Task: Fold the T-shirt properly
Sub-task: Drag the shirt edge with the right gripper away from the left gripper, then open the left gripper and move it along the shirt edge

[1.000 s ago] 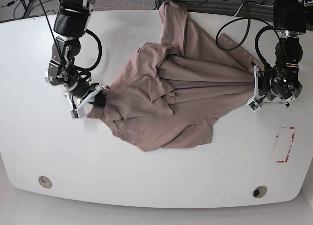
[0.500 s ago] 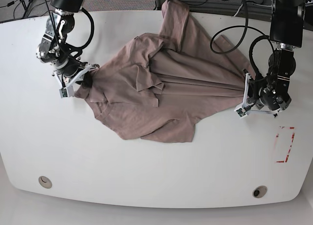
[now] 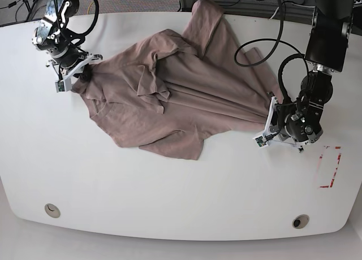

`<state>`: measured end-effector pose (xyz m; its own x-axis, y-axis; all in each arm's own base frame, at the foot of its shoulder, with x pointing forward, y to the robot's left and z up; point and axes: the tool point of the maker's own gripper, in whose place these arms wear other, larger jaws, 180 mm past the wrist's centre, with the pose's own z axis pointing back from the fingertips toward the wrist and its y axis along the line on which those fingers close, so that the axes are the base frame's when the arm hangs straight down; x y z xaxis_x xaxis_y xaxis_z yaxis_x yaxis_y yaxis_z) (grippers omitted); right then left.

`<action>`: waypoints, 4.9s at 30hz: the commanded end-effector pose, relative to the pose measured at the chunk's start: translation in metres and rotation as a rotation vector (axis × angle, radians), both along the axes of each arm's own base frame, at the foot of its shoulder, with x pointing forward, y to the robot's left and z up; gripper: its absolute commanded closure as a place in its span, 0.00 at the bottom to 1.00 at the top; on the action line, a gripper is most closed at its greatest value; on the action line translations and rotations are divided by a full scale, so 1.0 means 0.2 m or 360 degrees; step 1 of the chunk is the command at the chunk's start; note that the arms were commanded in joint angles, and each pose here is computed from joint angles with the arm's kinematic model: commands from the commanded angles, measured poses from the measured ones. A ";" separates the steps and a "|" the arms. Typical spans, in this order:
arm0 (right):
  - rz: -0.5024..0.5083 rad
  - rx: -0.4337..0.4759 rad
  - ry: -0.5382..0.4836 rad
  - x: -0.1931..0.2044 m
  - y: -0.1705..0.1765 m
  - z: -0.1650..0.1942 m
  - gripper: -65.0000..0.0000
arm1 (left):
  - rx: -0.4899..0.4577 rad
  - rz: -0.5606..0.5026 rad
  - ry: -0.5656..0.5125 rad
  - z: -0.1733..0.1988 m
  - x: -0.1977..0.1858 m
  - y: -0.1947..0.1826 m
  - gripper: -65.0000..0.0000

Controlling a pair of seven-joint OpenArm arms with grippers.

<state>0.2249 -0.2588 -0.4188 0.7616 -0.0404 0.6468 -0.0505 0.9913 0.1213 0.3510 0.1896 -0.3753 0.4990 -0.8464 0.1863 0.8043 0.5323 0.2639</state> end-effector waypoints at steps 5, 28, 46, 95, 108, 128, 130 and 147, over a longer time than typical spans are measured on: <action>0.0019 -0.0104 -0.0045 0.02 -0.05 0.10 0.95 | 0.0094 0.0039 -0.0075 0.09 0.09 0.09 0.97; 0.0077 -0.0199 -0.0283 0.37 -0.05 0.42 0.15 | 0.0086 0.0044 -0.0070 0.09 0.08 0.09 0.97; 0.0177 0.0159 -0.0178 0.75 0.08 0.23 0.15 | 0.0086 0.0047 -0.0069 0.08 0.08 0.10 0.97; 0.0334 0.0434 -0.0097 0.82 0.53 0.08 0.73 | 0.0081 0.0048 -0.0034 0.04 0.04 0.09 0.97; 0.0308 0.0364 -0.0119 0.83 0.42 0.10 0.96 | 0.0057 0.0077 -0.0053 0.06 0.05 0.10 0.93; 0.0287 0.0303 -0.0108 0.82 0.31 0.10 0.96 | -0.0238 0.0597 -0.0268 0.27 0.16 0.35 0.39; 0.0287 0.0303 -0.0108 0.82 0.31 0.10 0.96 | -0.0306 0.0687 -0.0257 0.28 0.14 0.39 0.39; 0.0288 0.0308 -0.0106 0.81 0.32 0.10 0.96 | -0.0750 0.0750 -0.0067 0.14 -0.35 0.26 0.40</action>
